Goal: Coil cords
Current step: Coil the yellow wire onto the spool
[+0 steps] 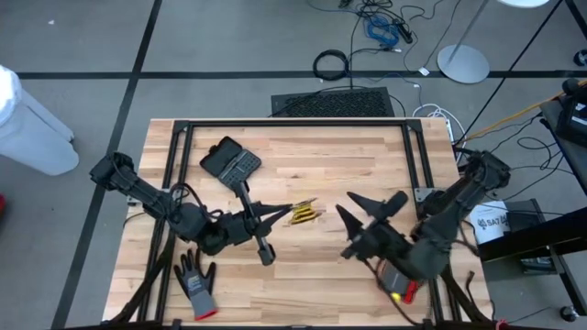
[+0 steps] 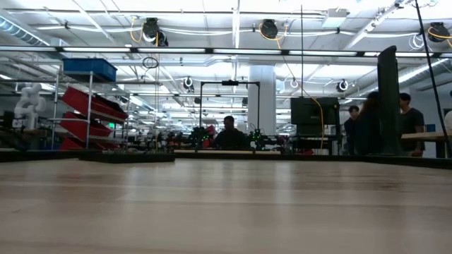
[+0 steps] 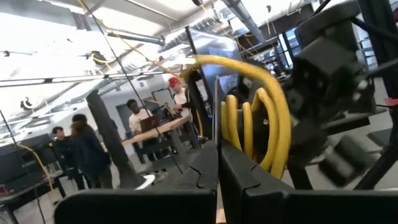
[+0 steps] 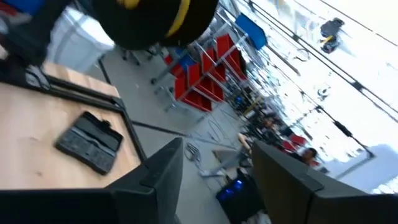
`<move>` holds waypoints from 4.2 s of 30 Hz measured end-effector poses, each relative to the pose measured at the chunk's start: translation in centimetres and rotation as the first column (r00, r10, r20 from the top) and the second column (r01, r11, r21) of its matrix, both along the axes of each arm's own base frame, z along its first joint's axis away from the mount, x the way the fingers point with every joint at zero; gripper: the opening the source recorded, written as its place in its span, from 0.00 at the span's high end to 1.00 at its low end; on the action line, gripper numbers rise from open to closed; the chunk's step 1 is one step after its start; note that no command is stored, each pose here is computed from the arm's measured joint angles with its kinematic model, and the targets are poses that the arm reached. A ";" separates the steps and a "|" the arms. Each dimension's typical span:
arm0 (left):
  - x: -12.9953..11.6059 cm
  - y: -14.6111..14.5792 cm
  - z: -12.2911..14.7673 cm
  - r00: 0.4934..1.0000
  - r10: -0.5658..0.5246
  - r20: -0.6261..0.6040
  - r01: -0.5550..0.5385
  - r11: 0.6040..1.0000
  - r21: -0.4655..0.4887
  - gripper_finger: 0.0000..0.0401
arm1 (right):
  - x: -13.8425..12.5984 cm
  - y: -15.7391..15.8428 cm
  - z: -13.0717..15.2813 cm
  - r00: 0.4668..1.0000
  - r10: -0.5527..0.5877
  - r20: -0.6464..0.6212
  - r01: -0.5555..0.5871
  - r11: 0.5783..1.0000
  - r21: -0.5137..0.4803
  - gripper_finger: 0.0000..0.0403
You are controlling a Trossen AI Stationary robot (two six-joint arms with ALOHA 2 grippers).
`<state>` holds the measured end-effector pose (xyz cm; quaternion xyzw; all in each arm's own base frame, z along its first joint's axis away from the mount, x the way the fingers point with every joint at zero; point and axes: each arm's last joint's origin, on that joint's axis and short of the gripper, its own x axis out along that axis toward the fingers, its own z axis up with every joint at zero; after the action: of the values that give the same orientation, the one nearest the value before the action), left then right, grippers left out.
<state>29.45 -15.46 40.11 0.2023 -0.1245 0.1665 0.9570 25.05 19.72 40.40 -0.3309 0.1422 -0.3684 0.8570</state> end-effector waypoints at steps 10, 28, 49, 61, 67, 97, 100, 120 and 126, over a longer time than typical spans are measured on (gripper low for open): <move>0.0 0.0 0.0 1.000 0.008 -0.002 -0.008 1.000 -0.003 1.00 | -2.5 1.7 0.8 0.991 0.132 0.010 -0.132 0.991 0.006 0.55; 0.1 0.4 0.0 1.000 0.019 -0.002 -0.019 1.000 -0.009 1.00 | -0.6 2.6 0.9 0.847 0.527 0.074 -0.527 0.850 -0.026 0.55; 3.2 3.2 -4.0 0.875 -0.421 -0.239 0.350 0.891 -0.288 1.00 | -0.1 6.0 2.6 0.901 0.431 -0.050 -0.433 0.899 -0.067 0.55; 3.3 3.6 -5.7 0.629 -0.712 -0.311 0.516 0.682 -0.518 1.00 | -0.4 -1.0 4.1 0.679 0.733 -0.048 -0.709 0.671 0.216 0.55; 3.1 3.1 -5.8 0.552 -0.763 -0.336 0.585 0.642 -0.496 1.00 | 1.7 -5.3 3.4 0.589 0.803 -0.093 -0.734 0.580 0.353 0.55; 2.9 2.8 -6.0 0.500 -0.788 -0.359 0.618 0.615 -0.489 1.00 | 5.7 -6.6 0.1 0.609 0.744 -0.274 -0.660 0.668 0.345 0.64; 2.9 2.8 -6.0 0.501 -0.788 -0.358 0.618 0.615 -0.489 1.00 | 6.0 -6.5 -0.3 0.610 0.741 -0.279 -0.652 0.670 0.354 0.66; 2.9 2.8 -6.0 0.504 -0.786 -0.358 0.615 0.618 -0.490 1.00 | 6.9 -6.7 -0.7 0.627 0.734 -0.262 -0.643 0.677 0.358 0.79; 2.9 2.8 -6.0 0.504 -0.786 -0.358 0.615 0.617 -0.491 1.00 | 6.8 -6.4 -0.7 0.619 0.738 -0.268 -0.650 0.673 0.352 0.73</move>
<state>32.32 -12.65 34.08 0.0234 0.1061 -0.2885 0.9513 31.81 13.28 39.74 -0.3287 0.2091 0.0855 0.9170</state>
